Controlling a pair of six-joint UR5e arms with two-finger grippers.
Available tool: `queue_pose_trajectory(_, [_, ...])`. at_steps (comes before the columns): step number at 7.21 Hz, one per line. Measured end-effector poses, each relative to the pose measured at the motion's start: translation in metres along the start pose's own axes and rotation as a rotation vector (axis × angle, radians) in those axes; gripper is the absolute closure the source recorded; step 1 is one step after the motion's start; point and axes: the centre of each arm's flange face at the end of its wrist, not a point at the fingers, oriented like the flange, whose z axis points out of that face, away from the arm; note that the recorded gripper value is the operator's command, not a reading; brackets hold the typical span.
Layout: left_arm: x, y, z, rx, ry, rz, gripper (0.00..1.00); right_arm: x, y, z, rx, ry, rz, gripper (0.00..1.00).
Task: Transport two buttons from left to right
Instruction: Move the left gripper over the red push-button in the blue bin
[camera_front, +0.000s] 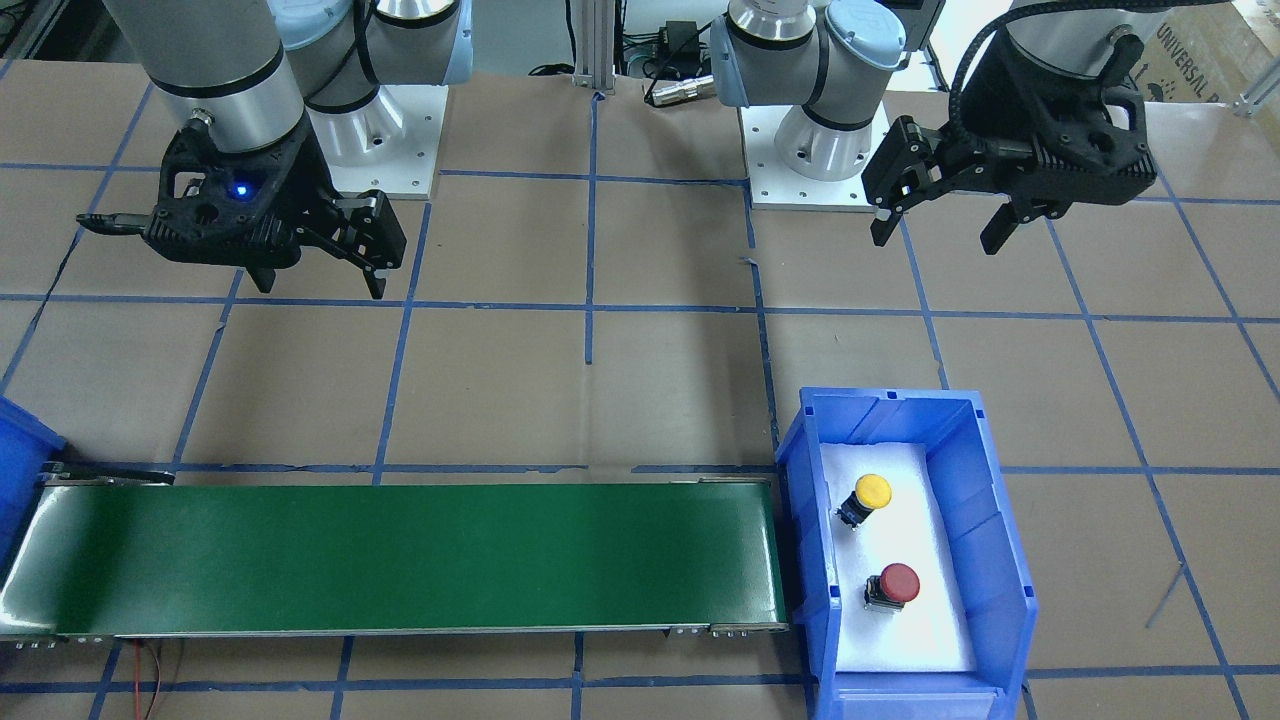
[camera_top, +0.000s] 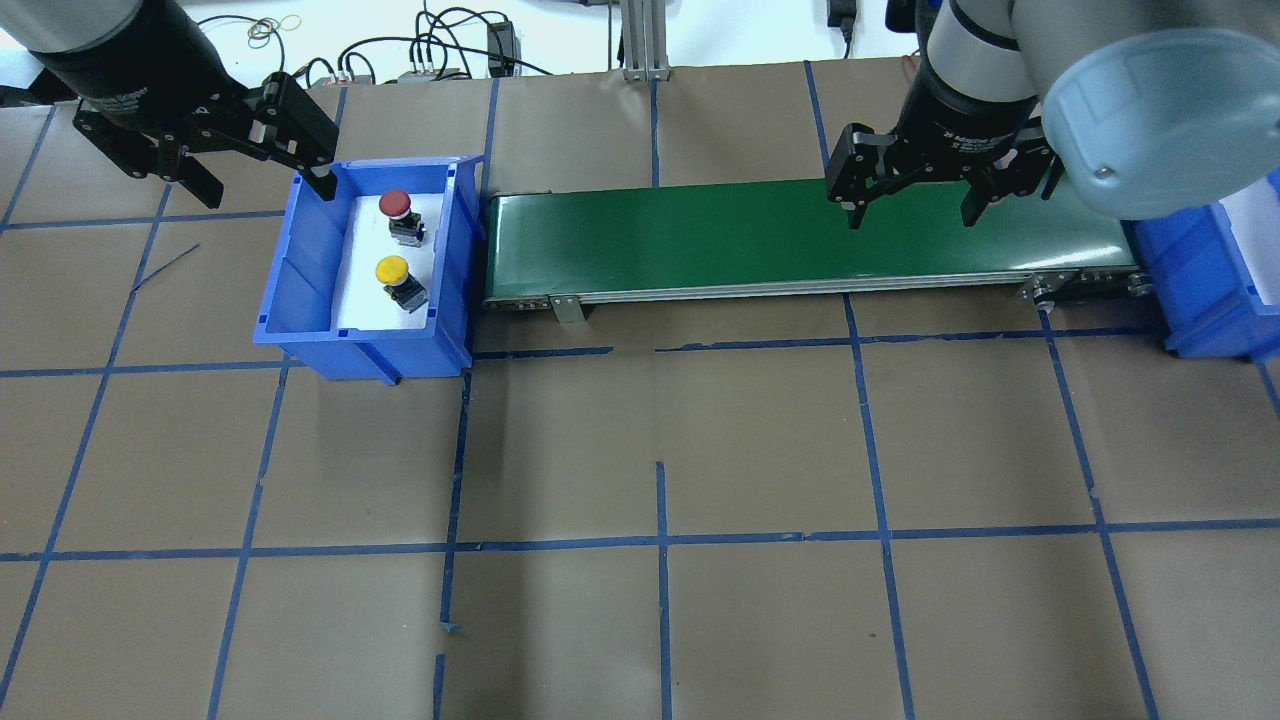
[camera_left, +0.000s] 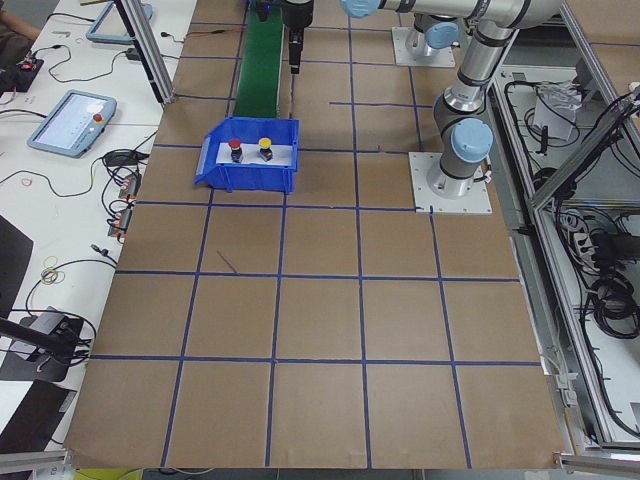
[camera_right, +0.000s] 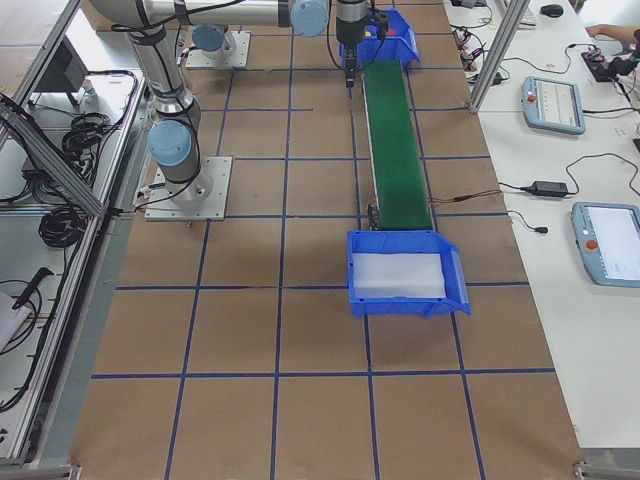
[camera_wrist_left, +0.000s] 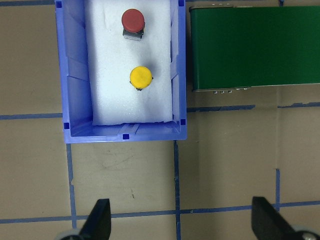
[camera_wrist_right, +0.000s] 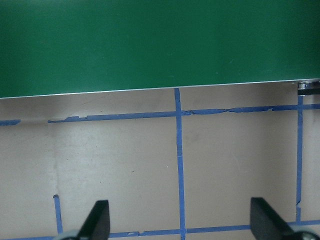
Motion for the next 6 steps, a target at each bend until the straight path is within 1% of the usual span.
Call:
queue_pose_trajectory(4, [-0.003, -0.001, -0.001, 0.003, -0.001, -0.004, 0.00, 0.000, 0.000, 0.000, -0.002, 0.000, 0.000, 0.00])
queue_pose_trajectory(6, [-0.011, -0.012, 0.006, 0.005, -0.007, 0.010, 0.00, 0.000, 0.000, 0.000, -0.002, 0.000, 0.000, 0.00])
